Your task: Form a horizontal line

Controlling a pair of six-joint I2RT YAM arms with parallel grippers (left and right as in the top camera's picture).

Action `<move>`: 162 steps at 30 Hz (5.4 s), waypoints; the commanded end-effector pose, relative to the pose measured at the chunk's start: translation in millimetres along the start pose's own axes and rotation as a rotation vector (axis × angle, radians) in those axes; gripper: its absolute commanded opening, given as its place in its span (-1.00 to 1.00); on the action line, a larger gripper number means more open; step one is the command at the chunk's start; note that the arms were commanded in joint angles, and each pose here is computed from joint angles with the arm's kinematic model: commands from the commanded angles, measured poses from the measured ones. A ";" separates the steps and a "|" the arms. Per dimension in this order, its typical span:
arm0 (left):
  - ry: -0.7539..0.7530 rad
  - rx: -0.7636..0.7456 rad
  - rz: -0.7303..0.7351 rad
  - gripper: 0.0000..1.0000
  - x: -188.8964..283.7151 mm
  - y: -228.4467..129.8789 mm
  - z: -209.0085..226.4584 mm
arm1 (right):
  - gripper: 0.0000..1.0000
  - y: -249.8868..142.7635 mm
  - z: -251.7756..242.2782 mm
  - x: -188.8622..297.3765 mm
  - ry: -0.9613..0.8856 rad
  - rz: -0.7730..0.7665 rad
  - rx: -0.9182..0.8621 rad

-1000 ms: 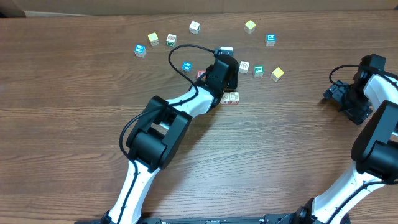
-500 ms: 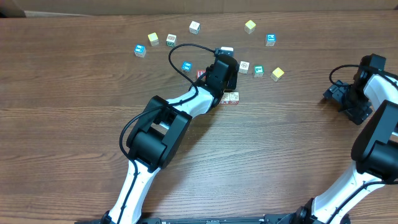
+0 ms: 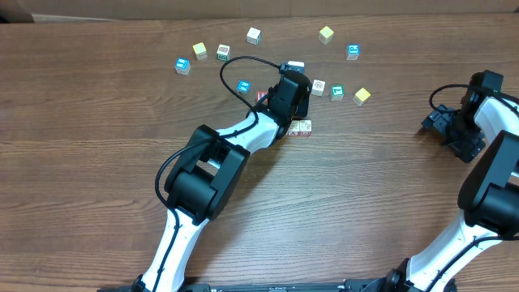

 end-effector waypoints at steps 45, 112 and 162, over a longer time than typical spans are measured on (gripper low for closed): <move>-0.024 -0.019 -0.034 -0.14 13.6 15.0 -14.2 | 1.00 -2.9 -5.2 -6.3 -0.030 0.014 -0.003; 0.199 0.033 -0.241 -0.41 219.8 142.1 -1.7 | 1.00 -2.7 -5.2 -6.2 -0.030 0.013 -0.003; 0.365 0.230 0.342 -0.76 124.3 46.5 76.7 | 1.00 -2.9 -5.2 -6.3 -0.030 0.014 -0.004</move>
Point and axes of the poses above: each gripper's point midway between its finger pads, its own x axis back along the fingers, its own z axis along the line the jaws close on, y = z × x, the point moved 7 cm from there along x, back along the fingers, and after that the axes turned 10 degrees about x, right-handed, at the moved point
